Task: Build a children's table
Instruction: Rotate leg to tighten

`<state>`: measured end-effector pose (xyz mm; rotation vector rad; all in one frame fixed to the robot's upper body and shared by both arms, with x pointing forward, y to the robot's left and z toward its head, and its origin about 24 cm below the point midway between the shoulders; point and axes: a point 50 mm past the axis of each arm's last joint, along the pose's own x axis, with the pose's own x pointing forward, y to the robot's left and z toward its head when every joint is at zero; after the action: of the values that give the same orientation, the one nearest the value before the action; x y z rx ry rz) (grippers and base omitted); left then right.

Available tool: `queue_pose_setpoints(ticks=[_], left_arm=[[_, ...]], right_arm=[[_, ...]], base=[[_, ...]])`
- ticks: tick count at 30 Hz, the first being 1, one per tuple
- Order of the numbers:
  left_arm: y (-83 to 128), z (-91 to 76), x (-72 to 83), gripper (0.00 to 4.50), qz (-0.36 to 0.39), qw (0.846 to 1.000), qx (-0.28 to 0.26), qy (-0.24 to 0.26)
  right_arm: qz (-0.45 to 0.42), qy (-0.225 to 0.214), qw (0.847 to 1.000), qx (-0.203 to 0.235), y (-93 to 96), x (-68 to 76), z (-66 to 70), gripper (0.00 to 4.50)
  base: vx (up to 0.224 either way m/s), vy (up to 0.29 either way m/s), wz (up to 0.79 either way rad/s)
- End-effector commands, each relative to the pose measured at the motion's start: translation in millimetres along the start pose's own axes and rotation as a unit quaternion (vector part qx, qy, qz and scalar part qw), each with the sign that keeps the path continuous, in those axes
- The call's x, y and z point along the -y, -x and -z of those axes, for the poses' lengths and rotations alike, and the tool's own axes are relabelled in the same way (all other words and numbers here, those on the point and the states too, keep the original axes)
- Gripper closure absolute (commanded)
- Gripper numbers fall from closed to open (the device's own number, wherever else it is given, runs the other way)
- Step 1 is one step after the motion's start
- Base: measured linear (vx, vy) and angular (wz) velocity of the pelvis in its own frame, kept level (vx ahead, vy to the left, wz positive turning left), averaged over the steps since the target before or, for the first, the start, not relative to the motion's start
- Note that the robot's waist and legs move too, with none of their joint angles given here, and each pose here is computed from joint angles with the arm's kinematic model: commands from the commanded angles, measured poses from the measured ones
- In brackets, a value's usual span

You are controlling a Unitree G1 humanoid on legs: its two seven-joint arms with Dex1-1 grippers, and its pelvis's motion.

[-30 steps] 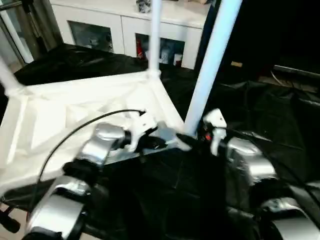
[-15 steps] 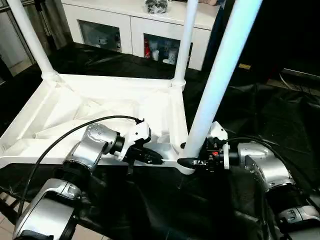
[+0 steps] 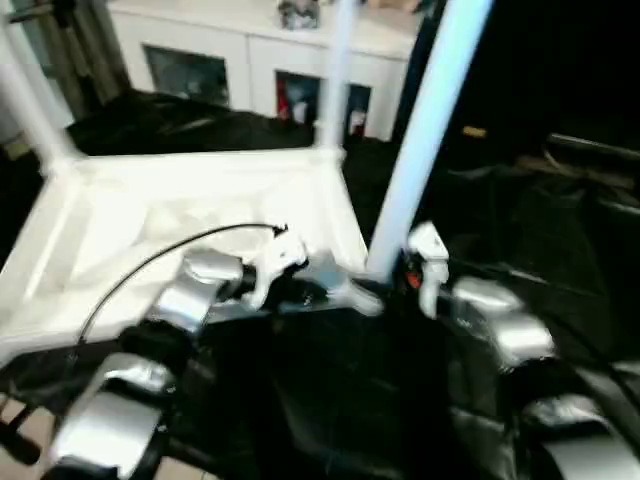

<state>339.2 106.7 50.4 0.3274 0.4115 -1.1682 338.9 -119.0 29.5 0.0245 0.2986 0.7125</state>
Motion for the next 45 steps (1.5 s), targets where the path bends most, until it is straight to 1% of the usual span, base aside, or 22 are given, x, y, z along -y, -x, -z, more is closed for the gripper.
queue_pose_setpoints(ticks=[1,2,3,4,7,8,12,13,16,17,18,22,23,24,25,27,31,35,37,39,42,45], left_arm=[[-11.2,-29.9,-0.7,4.5,-0.017,0.998,0.054,-0.013],[-18.8,-35.0,0.6,4.5,-0.035,0.997,0.065,-0.006],[-21.7,-36.7,1.4,4.5,-0.041,0.997,0.067,-0.005],[-25.3,-39.0,3.6,4.5,-0.042,0.997,0.071,-0.006],[-28.3,-40.9,8.5,4.5,-0.025,0.997,0.076,-0.015],[-28.4,-40.3,9.5,4.5,-0.021,0.997,0.075,-0.017],[-26.6,-38.1,10.9,4.5,-0.012,0.997,0.072,-0.024],[-22.5,-34.4,10.1,4.5,-0.005,0.997,0.067,-0.031],[-16.8,-30.2,9.0,4.5,0.005,0.997,0.063,-0.036],[-13.4,-28.0,9.4,4.5,0.018,0.997,0.061,-0.039],[-13.1,-27.8,9.4,4.5,0.019,0.997,0.061,-0.039],[-1.8,-21.1,10.8,4.5,0.066,0.995,0.048,-0.05],[2.4,-19.4,11.5,4.5,0.085,0.994,0.046,-0.053],[2.4,-19.4,11.5,4.5,0.085,0.994,0.046,-0.053],[6.1,-17.9,12.7,4.5,0.104,0.992,0.045,-0.057],[8.5,-16.8,13.5,4.5,0.117,0.991,0.043,-0.058],[17.3,-12.3,14.1,4.5,0.145,0.987,0.031,-0.061],[22.5,-10.0,15.1,4.5,0.164,0.984,0.025,-0.059],[23.4,-9.4,15.0,4.5,0.167,0.984,0.023,-0.058],[24.7,-8.4,15.1,4.5,0.171,0.983,0.019,-0.058],[25.3,-8.7,15.0,4.5,0.172,0.983,0.019,-0.059],[25.5,-9.3,15.2,4.5,0.173,0.983,0.02,-0.059]], right_arm=[[0.051,-0.012,0.997,-0.053,-4.9,-3.4,21.3,1.96],[0.067,-0.026,0.996,-0.044,-12.7,-9.4,20.2,1.96],[0.07,-0.031,0.996,-0.04,-15.7,-12.2,19.8,1.96],[0.059,-0.022,0.997,-0.035,-20.1,-19.1,18.9,1.96],[0.03,-0.019,0.999,-0.021,-24.5,-28.1,16.7,1.96],[0.026,-0.022,0.999,-0.018,-25.2,-29.4,16.4,1.26],[0.011,-0.023,1.0,-0.013,-25.4,-30.7,14.4,1.2],[0.002,-0.006,1.0,-0.012,-23.6,-28.6,12.3,1.2],[-0.023,0.012,1.0,-0.008,-19.4,-25.6,9.8,1.2],[-0.05,0.026,0.998,-0.009,-15.1,-23.8,8.8,1.2],[-0.051,0.027,0.998,-0.009,-14.9,-23.8,8.7,1.2],[-0.136,0.054,0.989,-0.016,-0.6,-22.2,8.5,1.2],[-0.162,0.061,0.985,-0.02,5.5,-20.8,8.0,1.2],[-0.162,0.061,0.985,-0.02,5.5,-20.8,8.0,1.2],[-0.187,0.062,0.98,-0.025,10.9,-20.3,8.3,1.2],[-0.202,0.065,0.977,-0.03,14.5,-19.6,8.8,1.2],[-0.254,0.081,0.962,-0.053,28.7,-18.5,12.5,1.2],[-0.289,0.072,0.951,-0.079,39.1,-16.9,17.0,1.2],[-0.296,0.07,0.949,-0.084,40.8,-16.7,17.5,1.2],[-0.306,0.063,0.945,-0.092,42.8,-17.0,18.3,1.44],[-0.309,0.058,0.945,-0.093,43.2,-17.3,17.9,1.55],[-0.309,0.056,0.945,-0.09,42.0,-18.9,17.0,1.81]], base=[[0.0,0.0,0.0],[0.0,0.0,0.0],[0.0,0.0,0.0],[0.0,0.0,0.0],[0.0,0.0,0.0],[0.0,0.0,0.0],[0.0,0.0,0.0],[0.0,0.0,0.0],[0.0,0.0,0.0],[0.0,0.0,0.0],[0.0,0.0,0.0],[0.0,0.0,0.0],[0.0,0.0,0.0],[0.0,0.0,0.0],[0.0,0.0,0.0],[0.0,0.0,0.0],[0.0,0.0,0.0],[0.0,0.0,0.0],[0.0,0.0,0.0],[0.0,0.0,0.0],[0.0,0.0,0.0],[0.0,0.0,0.0]])
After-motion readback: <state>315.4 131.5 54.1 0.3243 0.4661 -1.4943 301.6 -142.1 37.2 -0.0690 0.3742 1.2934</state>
